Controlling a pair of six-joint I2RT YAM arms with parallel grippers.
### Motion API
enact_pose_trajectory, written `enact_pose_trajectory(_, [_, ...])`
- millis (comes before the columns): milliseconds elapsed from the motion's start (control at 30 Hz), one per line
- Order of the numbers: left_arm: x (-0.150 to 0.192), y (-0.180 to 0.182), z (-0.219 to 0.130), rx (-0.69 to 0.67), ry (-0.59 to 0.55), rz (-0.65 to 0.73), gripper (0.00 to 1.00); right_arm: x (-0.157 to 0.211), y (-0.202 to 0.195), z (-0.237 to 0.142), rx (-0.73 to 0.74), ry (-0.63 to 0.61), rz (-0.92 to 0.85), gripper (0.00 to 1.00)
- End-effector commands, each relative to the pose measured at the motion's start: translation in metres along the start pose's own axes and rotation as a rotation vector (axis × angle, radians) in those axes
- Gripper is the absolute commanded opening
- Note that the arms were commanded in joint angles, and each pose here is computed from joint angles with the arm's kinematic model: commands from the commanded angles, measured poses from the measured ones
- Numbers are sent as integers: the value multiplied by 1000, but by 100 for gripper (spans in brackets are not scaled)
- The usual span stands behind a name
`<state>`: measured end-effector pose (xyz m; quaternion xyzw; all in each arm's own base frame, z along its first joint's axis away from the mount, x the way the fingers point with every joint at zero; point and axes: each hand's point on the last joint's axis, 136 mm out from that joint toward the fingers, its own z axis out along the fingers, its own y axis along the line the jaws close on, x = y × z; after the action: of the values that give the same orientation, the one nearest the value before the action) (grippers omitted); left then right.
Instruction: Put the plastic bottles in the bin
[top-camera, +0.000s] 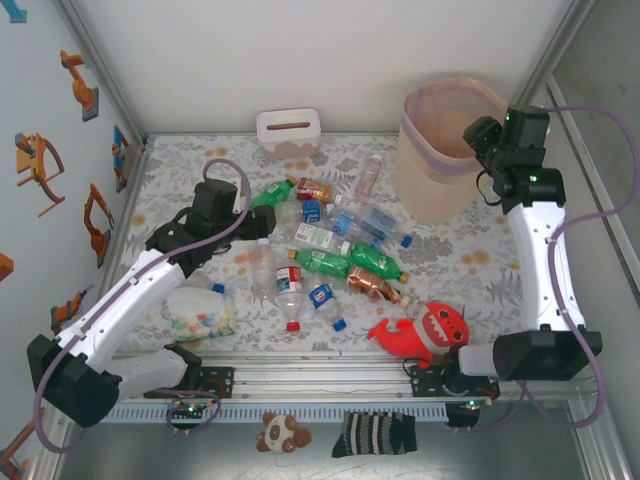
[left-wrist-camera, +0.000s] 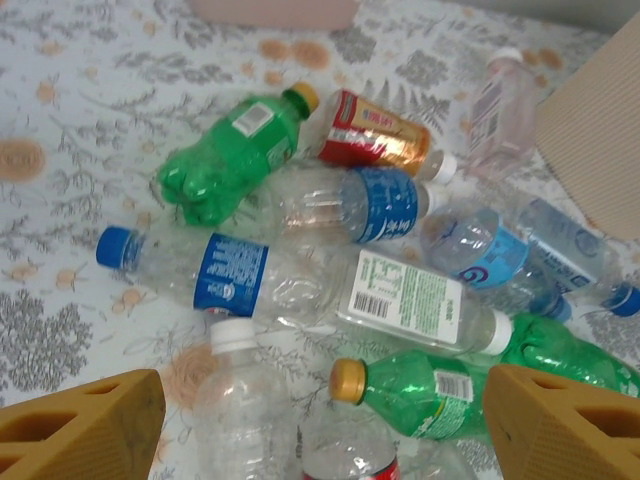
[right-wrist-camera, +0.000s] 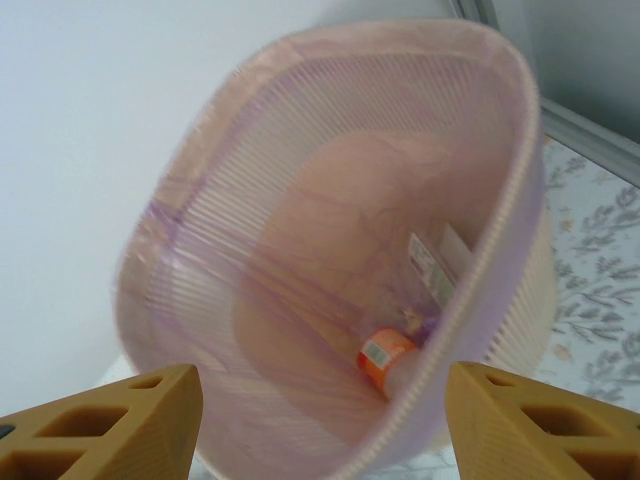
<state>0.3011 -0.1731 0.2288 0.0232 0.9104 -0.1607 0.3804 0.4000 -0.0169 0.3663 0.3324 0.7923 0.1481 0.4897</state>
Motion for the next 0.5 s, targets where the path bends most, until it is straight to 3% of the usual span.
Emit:
enact_pose_trajectory(0, [28,7,11,-17,124,-52,82,8,-17,-6,43,3,-67,64])
enact_pose_trajectory(200, [71,17,34,-59,300,-87,78,34,-38,-5,83,70,-77,64])
enact_pose_trajectory(467, [116,31,49,-111,452,-107,68,57,-55,-1,114,132,-80,64])
